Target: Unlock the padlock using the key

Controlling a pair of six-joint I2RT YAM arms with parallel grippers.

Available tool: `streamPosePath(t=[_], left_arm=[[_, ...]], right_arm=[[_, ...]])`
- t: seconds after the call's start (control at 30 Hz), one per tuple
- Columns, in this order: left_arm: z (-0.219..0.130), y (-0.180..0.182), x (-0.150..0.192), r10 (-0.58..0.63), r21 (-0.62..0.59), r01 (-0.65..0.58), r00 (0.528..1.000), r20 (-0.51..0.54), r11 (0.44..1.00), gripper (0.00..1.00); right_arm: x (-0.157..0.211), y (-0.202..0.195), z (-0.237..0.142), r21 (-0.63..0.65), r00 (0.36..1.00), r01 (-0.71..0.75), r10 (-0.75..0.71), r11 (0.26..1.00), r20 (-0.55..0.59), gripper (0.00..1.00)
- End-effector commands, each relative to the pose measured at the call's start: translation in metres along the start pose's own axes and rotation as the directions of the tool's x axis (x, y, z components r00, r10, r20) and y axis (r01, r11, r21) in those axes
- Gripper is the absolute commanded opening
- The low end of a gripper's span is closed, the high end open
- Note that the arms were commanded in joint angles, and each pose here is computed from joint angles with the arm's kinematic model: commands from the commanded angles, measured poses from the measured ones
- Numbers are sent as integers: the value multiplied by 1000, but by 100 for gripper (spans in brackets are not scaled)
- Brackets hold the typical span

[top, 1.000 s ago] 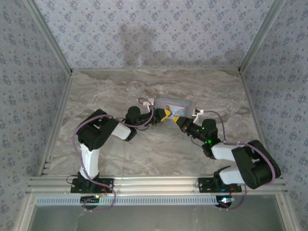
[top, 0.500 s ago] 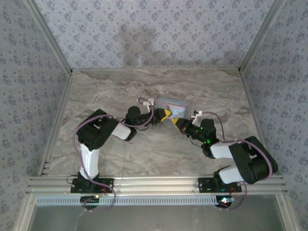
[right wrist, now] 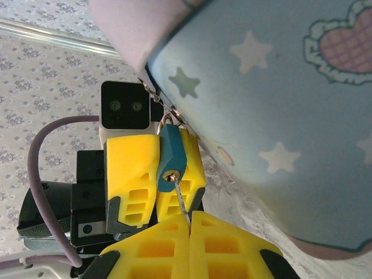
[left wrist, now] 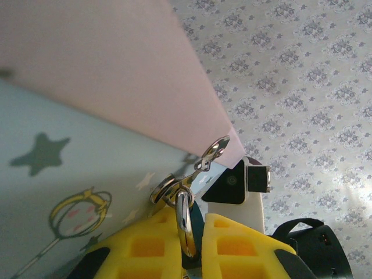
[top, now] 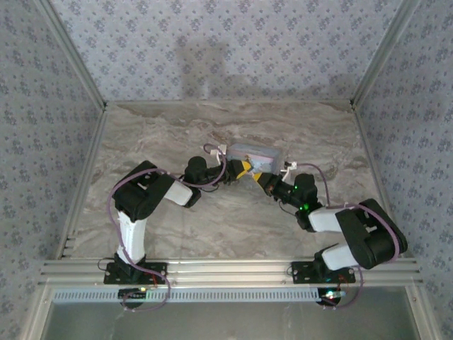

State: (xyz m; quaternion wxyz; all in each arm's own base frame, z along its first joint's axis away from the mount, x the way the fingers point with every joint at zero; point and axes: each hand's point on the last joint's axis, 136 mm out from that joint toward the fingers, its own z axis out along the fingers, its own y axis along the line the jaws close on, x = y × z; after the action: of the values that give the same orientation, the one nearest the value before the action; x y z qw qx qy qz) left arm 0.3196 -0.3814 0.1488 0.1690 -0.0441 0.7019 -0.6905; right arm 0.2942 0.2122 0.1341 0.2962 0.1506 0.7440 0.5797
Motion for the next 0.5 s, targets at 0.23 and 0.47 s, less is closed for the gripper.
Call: streamPosePath(t=[0.23, 0.47], left_arm=[[7, -50, 5, 103, 145, -99, 994, -20, 984, 0], [8, -46, 3, 97, 139, -94, 995, -16, 986, 0]], right_arm=[[-9, 22, 9, -73, 999, 40, -39, 997, 8, 0], [-6, 20, 3, -70, 999, 40, -40, 997, 7, 0]])
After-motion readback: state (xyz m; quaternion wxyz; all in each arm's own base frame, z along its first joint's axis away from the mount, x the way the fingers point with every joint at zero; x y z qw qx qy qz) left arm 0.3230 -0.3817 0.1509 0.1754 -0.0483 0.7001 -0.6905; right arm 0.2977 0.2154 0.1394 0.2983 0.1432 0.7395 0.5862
